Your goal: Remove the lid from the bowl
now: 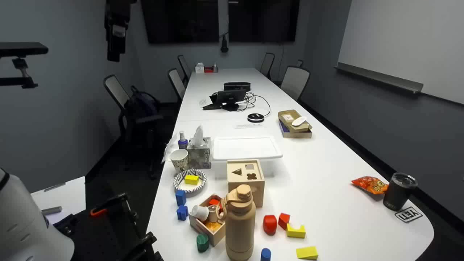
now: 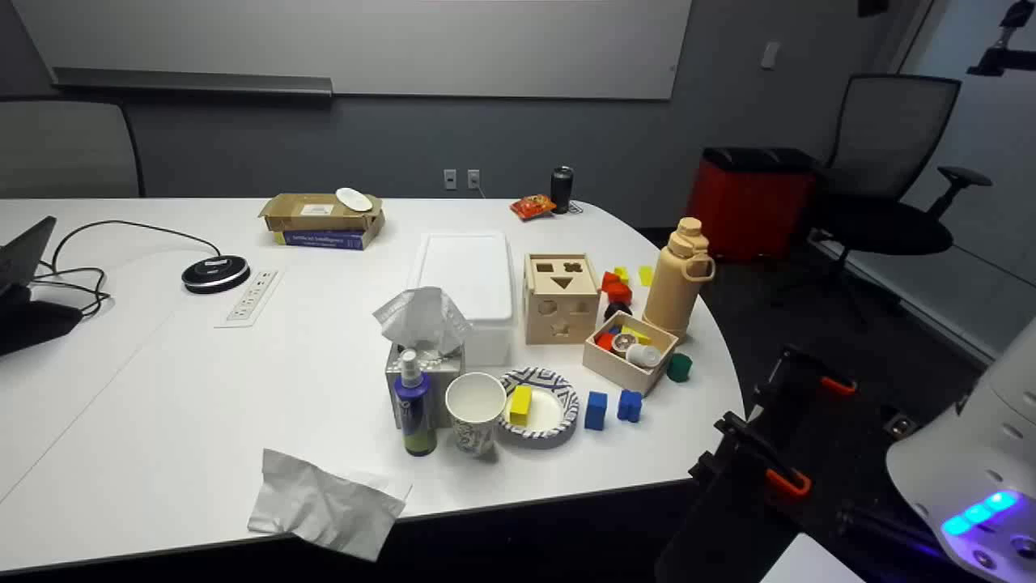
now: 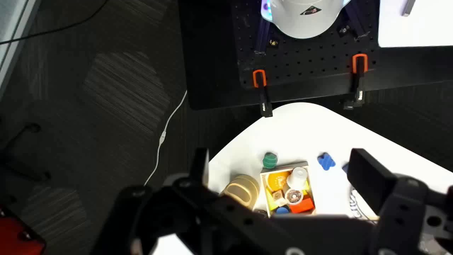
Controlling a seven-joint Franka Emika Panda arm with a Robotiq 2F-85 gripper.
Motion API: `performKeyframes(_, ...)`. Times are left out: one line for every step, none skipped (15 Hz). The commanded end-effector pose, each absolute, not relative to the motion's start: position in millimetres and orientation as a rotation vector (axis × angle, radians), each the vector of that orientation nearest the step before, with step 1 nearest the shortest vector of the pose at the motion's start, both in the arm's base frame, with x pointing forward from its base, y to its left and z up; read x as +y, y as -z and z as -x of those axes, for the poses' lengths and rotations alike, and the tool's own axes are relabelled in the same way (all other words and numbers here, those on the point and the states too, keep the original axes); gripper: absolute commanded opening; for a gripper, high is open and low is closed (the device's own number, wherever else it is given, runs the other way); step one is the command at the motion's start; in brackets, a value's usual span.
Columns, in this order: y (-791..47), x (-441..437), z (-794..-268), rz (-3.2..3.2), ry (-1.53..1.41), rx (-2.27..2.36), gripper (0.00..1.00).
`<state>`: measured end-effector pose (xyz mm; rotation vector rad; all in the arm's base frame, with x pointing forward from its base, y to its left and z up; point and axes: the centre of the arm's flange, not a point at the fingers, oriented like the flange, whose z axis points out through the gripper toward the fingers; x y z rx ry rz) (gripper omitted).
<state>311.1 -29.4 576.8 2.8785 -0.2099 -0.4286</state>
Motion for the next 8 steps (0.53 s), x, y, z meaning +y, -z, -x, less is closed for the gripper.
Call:
performKeyframes(-576.8,-29.4,-311.1,-2.878,0.428,-0.21,1.0)
performKeyframes(-572.7,-31.7,-318.7,-2.869,0.418,-0.22,1.0)
performKeyframes(-569.4,-33.8,-325.9,-2.875,0.412,-0.209,1.0)
performKeyframes(-564.4,-36.0,-338.6,-2.872,0.389,-0.181,1.0)
performKeyframes(-560.7,-37.7,-352.3,-2.863,0.359,-0.159,1.0)
performKeyframes(-554.5,-39.6,-372.0,-2.861,0.32,-0.118,1.0)
performKeyframes(-547.3,-41.7,-391.0,-2.84,0.283,-0.091,1.0)
performKeyframes(-535.8,-44.0,-417.3,-2.824,0.27,-0.054,1.0)
